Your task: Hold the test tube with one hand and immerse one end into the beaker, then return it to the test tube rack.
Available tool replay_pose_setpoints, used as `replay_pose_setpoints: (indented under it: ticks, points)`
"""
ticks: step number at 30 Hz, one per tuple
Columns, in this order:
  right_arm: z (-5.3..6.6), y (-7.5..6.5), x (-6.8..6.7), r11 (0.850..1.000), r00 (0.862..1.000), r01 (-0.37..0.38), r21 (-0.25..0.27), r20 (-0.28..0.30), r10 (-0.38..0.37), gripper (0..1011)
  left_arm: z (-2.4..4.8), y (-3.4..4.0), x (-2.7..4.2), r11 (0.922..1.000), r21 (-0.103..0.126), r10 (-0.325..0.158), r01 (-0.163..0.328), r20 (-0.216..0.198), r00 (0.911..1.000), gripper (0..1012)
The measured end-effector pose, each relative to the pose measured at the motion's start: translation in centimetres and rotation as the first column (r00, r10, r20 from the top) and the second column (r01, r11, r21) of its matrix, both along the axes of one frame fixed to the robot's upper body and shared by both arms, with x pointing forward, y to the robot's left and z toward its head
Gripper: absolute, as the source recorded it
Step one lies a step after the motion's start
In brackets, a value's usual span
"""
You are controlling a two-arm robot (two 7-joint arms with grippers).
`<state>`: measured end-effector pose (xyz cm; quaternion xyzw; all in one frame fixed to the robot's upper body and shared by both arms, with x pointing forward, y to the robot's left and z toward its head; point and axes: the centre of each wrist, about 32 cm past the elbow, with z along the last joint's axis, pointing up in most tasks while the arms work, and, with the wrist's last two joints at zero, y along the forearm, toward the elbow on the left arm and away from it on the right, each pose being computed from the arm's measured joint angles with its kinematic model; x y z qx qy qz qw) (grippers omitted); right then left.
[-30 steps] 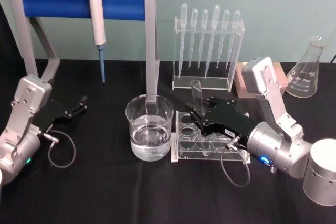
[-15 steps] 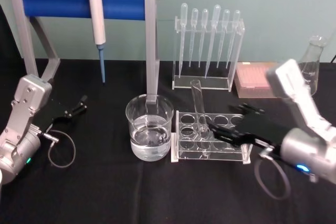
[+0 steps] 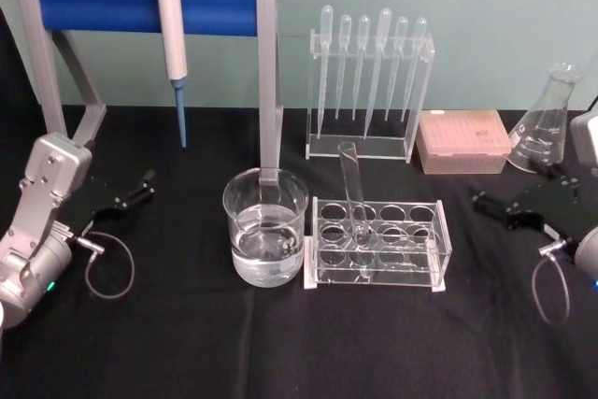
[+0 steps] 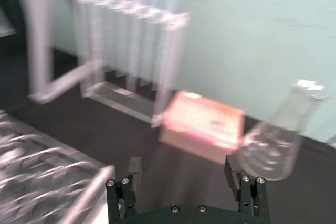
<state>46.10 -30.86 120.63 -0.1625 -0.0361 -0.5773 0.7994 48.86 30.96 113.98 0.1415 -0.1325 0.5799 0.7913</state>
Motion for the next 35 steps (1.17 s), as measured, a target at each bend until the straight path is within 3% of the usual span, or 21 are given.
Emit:
replay_pose_setpoints:
  ticks: [4, 9, 12, 18, 35]
  points:
    - [-2.7, 0.7, 1.4, 0.992, 0.989, 0.126, 0.003, 0.081, -0.126, 1002, 0.00, 0.00, 0.00, 1.0000, 0.000, 0.000, 0.000, 0.000, 1.0000, 1000]
    - [-5.0, 1.6, 2.7, 0.989, 0.982, 0.147, -0.007, 0.123, -0.145, 1002, 0.00, 0.00, 0.00, 1.0000, 0.000, 0.000, 0.000, 0.000, 1.0000, 1000]
    - [-5.8, 1.7, 3.3, 0.992, 0.987, 0.129, -0.007, 0.098, -0.128, 1002, 0.00, 0.00, 0.00, 1.0000, 0.000, 0.000, 0.000, 0.000, 1.0000, 1000]
    - [-6.4, 1.8, 3.8, 0.997, 0.997, 0.080, -0.015, 0.023, -0.080, 1002, 0.00, 0.00, 0.00, 1.0000, 0.000, 0.000, 0.000, 0.000, 1.0000, 1000]
    - [-6.3, 1.8, 3.7, 0.996, 0.995, 0.088, -0.011, 0.037, -0.087, 1002, 0.00, 0.00, 0.00, 1.0000, 0.000, 0.000, 0.000, 0.000, 1.0000, 1000]
